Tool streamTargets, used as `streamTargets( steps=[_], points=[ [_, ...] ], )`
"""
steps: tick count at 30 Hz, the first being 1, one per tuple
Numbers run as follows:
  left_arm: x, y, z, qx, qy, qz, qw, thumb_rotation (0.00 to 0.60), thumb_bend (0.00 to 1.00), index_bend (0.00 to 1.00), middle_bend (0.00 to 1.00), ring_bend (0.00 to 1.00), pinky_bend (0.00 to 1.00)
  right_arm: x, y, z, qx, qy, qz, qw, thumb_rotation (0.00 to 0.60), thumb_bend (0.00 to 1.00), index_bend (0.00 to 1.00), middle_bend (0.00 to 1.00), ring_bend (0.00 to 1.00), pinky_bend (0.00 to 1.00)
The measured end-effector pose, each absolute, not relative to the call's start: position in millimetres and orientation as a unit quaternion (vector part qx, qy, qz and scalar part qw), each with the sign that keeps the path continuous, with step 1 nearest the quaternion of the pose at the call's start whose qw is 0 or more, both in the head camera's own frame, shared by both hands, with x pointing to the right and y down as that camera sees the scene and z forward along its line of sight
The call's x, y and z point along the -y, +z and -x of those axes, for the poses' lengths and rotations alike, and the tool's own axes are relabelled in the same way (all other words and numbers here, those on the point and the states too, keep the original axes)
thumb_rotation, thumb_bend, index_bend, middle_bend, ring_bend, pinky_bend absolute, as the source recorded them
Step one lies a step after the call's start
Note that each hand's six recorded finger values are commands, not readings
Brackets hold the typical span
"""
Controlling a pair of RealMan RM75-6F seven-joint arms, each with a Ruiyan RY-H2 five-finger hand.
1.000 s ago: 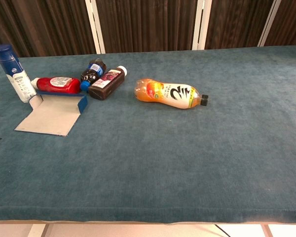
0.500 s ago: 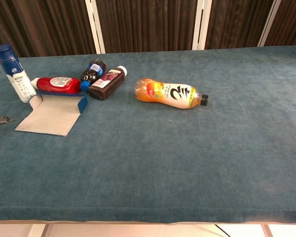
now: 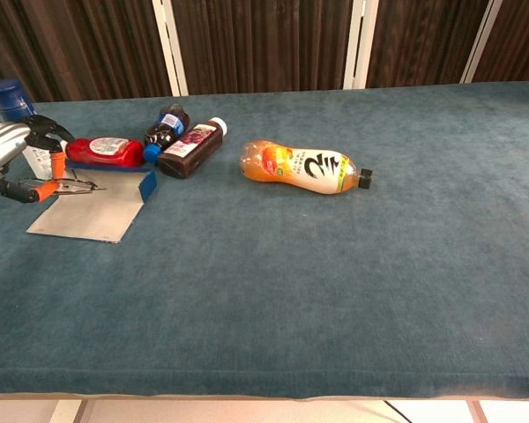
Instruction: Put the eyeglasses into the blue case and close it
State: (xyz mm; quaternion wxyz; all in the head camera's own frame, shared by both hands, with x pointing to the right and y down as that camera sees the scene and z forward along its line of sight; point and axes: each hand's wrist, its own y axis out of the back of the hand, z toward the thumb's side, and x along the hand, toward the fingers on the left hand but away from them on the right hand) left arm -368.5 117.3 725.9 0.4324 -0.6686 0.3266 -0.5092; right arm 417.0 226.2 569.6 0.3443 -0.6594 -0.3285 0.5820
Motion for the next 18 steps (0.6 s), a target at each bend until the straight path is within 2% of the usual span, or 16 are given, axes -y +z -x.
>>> streamTargets(
  steps=[12,18],
  points=[
    [-90,755,349,-0.288,-0.521,0.662,0.456,0.6,0.48,0.64,0.23,0.12,0.25,-223,565,-429,0.342,0.591,0.648,0.337,0.6,0.07,0.0,0.0,0.0,0.0],
    [-84,766,348,-0.278,-0.537,0.658,0.449,0.6,0.47,0.64,0.25,0.17,0.25,-222,566,-431,0.343,0.593,0.646,0.337,0.6,0.07,0.0,0.0,0.0,0.0]
  ],
)
